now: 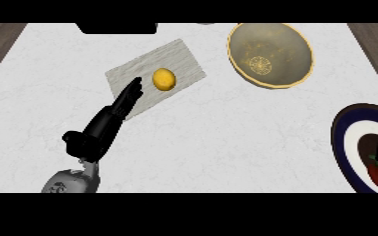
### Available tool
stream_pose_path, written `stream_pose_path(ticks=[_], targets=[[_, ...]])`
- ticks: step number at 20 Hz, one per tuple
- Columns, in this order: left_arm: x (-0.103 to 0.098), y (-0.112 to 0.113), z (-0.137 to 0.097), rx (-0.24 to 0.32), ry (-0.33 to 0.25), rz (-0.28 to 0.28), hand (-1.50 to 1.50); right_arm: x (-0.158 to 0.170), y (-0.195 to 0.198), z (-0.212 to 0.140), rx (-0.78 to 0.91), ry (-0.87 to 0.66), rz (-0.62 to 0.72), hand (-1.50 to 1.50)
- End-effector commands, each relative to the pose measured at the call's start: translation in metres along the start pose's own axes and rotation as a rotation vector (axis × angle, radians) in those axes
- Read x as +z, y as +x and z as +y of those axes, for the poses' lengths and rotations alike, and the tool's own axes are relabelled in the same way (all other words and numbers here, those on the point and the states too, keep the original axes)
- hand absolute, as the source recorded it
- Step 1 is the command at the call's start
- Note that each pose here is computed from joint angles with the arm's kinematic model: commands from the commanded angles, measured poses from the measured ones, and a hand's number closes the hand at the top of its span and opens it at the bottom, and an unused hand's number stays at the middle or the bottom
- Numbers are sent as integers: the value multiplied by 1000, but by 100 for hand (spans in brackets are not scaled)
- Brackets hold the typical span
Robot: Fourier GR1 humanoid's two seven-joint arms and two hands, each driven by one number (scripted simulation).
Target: Pick the bell pepper from the plate and place it in the bowl
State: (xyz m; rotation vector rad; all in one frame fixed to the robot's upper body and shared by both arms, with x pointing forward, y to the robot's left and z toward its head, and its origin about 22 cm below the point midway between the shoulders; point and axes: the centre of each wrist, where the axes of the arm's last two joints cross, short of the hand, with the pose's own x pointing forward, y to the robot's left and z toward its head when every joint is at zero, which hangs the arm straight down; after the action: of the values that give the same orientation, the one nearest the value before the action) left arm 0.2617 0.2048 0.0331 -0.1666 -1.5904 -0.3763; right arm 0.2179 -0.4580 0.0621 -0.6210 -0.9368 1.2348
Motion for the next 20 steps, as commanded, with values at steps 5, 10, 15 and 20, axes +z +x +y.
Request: stream_pose_path(ticks=[5,10,15,20], targets=[[6,-10,4,-6,-20,3,0,-5,-9,14,6,-62,-26,150],[-7,2,4,-15,-47,-15,0,-67,161,7,132,-117,-204,150],[-14,6,-7,4,-75,-11,0,-87,289,5,235,-258,-174,150],[-8,-2,2,-1,-39,6,0,-79,370,-9,189,-475,-138,150]])
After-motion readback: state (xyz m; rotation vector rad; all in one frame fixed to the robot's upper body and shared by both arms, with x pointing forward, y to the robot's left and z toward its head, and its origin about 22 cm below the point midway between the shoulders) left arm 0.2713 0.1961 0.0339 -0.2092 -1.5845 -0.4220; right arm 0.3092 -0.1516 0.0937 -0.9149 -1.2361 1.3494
